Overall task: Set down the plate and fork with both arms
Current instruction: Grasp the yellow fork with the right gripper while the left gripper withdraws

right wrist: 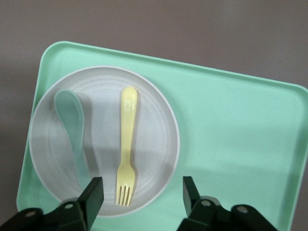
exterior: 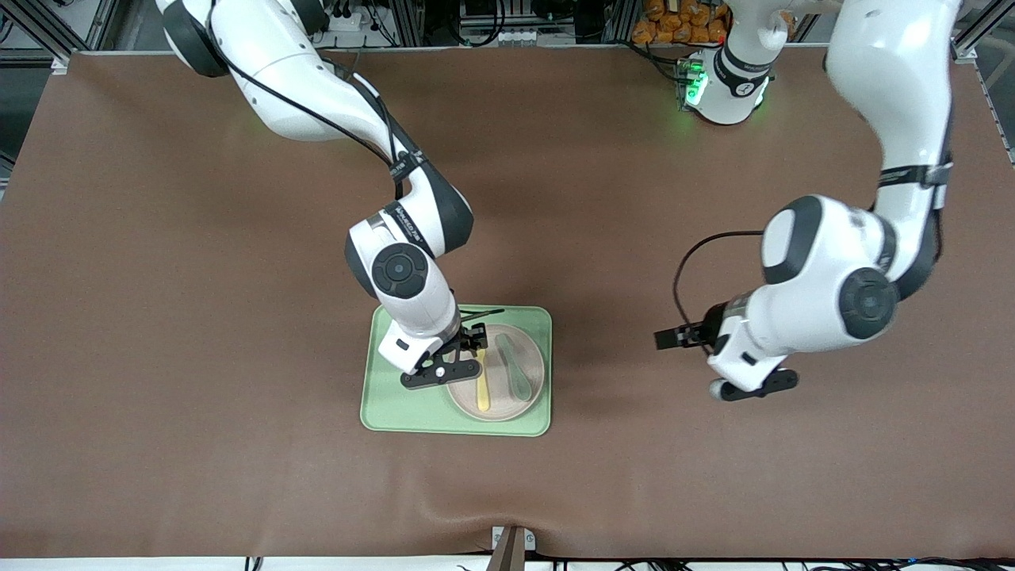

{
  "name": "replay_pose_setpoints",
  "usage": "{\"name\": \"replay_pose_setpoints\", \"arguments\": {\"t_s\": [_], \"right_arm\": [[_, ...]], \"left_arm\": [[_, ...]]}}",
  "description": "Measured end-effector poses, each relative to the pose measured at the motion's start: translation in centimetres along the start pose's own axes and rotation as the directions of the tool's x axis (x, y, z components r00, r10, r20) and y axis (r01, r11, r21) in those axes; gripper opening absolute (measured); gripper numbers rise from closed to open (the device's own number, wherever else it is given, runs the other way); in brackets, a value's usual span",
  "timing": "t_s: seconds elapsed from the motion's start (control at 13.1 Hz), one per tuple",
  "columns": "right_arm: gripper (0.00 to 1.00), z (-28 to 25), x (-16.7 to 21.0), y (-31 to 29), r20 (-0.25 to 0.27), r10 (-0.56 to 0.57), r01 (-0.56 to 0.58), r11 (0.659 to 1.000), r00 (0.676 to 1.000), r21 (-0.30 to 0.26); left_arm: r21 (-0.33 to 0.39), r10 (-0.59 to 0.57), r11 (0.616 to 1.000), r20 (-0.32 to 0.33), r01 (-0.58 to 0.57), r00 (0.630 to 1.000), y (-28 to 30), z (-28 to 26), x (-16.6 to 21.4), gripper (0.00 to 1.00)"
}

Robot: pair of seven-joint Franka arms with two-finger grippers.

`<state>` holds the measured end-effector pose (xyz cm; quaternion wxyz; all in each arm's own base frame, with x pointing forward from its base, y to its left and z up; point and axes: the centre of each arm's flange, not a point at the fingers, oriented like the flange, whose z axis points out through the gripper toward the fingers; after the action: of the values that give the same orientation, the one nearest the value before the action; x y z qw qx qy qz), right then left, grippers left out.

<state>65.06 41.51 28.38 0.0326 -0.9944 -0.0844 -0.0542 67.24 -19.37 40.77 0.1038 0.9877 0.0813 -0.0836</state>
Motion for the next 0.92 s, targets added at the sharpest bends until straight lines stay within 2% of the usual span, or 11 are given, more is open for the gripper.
{"name": "replay_pose_setpoints", "arguments": {"t_s": [0.23,0.31,0.54,0.69,0.77,0.92], "right_arm": [[0.69,2.5,-0.2,-0.9,-0.035,-0.017,0.017,1.000,0.999,0.008],[0.64,3.6,-0.3,-1.0,-0.042,-0.020,0.021,1.000,0.999,0.009],[0.59,5.6,-0.4,-0.9,-0.050,-0.022,0.022,1.000,0.999,0.010],[0.59,6.0,-0.4,-1.0,-0.061,-0.023,0.024,1.000,0.998,0.014],[0.54,6.1,-0.4,-1.1,-0.067,-0.024,0.025,1.000,0.997,0.017],[0.52,6.5,-0.5,-1.3,-0.074,-0.019,0.021,1.000,0.997,0.021]], "left_arm": [[0.070,0.057,0.996,-0.020,-0.055,0.998,-2.8,-5.0,-1.2,1.00],[0.083,0.088,0.993,-0.027,-0.085,0.996,-3.6,-6.8,-1.7,1.00],[0.096,0.168,0.982,-0.059,-0.162,0.984,-5.2,-11.6,-3.5,1.00],[0.141,0.197,0.973,-0.083,-0.184,0.977,-5.1,-13.0,-4.2,1.00],[0.163,0.212,0.967,-0.090,-0.195,0.973,-4.9,-13.3,-4.5,1.00],[0.182,0.250,0.956,-0.102,-0.229,0.963,-4.2,-14.1,-5.2,1.00]]}}
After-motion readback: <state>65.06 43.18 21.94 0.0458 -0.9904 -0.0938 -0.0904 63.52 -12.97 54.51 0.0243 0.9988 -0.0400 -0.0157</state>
